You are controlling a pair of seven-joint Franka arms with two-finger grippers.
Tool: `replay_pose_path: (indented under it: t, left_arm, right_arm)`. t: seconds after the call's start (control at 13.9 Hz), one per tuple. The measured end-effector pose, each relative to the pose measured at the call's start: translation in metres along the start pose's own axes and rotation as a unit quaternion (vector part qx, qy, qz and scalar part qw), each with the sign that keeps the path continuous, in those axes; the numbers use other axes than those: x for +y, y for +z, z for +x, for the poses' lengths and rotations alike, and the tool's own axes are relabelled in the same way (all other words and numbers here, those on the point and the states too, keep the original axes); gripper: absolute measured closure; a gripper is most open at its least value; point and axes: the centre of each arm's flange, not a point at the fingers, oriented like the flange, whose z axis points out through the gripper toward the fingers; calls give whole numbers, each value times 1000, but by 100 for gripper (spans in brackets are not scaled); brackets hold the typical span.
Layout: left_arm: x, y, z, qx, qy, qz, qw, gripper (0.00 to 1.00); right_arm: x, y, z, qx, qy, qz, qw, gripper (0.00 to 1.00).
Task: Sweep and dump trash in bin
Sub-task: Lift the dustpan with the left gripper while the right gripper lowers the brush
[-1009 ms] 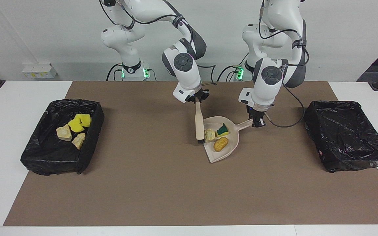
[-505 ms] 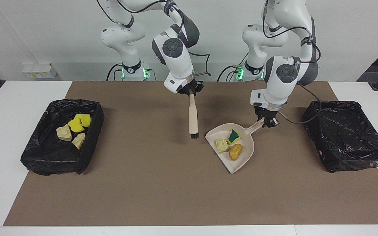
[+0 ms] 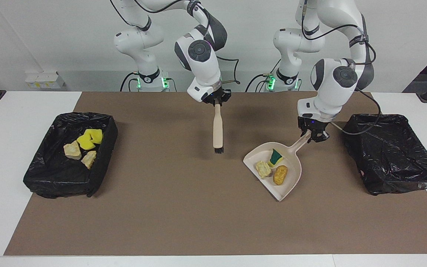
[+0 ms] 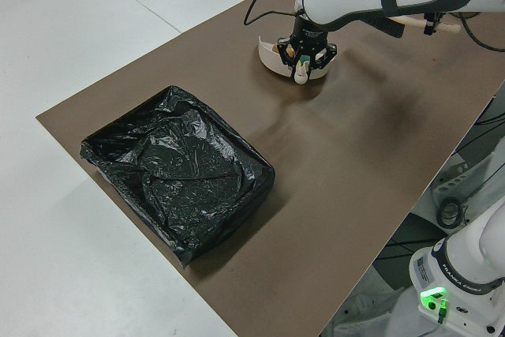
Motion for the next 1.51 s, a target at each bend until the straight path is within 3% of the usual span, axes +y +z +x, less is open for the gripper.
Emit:
replay_pose_path:
  t: [0.29, 0.5, 0.87, 1.08, 1.23, 1.37, 1.51]
  left_arm:
    - [0, 10, -9, -8, -9, -10, 1000, 66]
    - [-10, 25, -26, -17, -30, -23, 999, 66]
    - [5, 43, -24, -33, -102, -36, 994, 66]
    - [7, 46, -24, -36, -111, -37, 992, 65]
    - [5, 45, -24, -30, -127, -33, 991, 48]
    - [2, 43, -20, -13, -140, -24, 990, 23]
    - [1, 42, -17, -4, -144, -19, 989, 21]
  right_arm:
    - [-27, 43, -37, 14, 21, -11, 1000, 74]
    - [-38, 76, -60, 11, 11, -41, 999, 74]
    - [-34, 101, -76, 14, -16, -81, 997, 74]
    - [-31, 108, -78, 17, -17, -85, 996, 74]
    - [-29, 113, -77, 22, -16, -81, 996, 74]
    - [-27, 116, -77, 22, -15, -81, 996, 74]
    - [-26, 115, -75, 23, -14, -81, 996, 74]
